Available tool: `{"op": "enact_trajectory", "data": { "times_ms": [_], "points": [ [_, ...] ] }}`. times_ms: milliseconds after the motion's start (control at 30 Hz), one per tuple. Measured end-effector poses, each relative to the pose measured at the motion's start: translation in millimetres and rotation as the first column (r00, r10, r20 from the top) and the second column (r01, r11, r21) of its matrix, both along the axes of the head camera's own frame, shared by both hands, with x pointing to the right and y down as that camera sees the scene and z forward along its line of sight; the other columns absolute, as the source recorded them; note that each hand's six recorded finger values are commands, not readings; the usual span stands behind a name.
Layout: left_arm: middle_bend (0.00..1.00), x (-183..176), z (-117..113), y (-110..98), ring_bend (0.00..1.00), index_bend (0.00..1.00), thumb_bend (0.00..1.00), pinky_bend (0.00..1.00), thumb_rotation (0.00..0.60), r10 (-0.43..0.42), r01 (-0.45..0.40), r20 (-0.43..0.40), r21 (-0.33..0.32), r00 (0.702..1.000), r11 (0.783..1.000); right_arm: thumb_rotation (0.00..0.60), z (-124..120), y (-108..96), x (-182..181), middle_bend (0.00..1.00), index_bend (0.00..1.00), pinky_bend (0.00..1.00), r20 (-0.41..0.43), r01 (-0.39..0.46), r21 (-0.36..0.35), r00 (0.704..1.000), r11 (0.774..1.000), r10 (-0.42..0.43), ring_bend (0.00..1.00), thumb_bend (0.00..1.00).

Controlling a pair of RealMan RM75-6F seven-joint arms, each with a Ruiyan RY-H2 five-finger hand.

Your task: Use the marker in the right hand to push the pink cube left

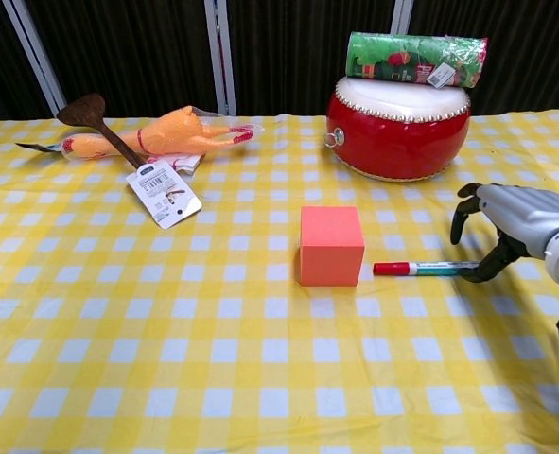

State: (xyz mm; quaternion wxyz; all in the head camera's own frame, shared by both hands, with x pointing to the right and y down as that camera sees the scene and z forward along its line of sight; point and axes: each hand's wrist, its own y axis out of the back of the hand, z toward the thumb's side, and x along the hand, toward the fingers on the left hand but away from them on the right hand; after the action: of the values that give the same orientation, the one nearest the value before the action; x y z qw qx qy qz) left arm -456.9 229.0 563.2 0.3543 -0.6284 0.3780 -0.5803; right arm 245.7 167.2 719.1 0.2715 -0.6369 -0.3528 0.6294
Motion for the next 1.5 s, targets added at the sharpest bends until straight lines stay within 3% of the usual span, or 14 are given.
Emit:
{"op": "enact_trajectory", "data": {
  "times_ms": [600, 933, 1500],
  "points": [
    [0.00, -3, -1, 0, 0.00, 0.00, 0.00, 0.00, 0.600, -0.012, 0.012, 0.003, 0.001, 1.000, 1.000, 0.600, 12, 2, 6, 0.13, 0.52, 0.00, -0.009, -0.006, -0.016, 1.000, 1.000, 0.006, 0.00, 0.32],
    [0.00, -5, -2, 0, 0.00, 0.00, 0.00, 0.00, 0.600, -0.021, 0.021, 0.003, 0.002, 1.000, 1.000, 0.600, 17, 4, 2, 0.17, 0.64, 0.00, -0.001, 0.010, -0.020, 1.000, 1.000, -0.010, 0.00, 0.49],
    [0.00, -7, -3, 1, 0.00, 0.00, 0.00, 0.00, 0.600, -0.028, 0.028, 0.000, 0.001, 1.000, 1.000, 0.600, 2, -10, 15, 0.17, 0.64, 0.00, -0.021, 0.029, 0.039, 0.999, 0.999, -0.028, 0.00, 0.50]
  ]
}}
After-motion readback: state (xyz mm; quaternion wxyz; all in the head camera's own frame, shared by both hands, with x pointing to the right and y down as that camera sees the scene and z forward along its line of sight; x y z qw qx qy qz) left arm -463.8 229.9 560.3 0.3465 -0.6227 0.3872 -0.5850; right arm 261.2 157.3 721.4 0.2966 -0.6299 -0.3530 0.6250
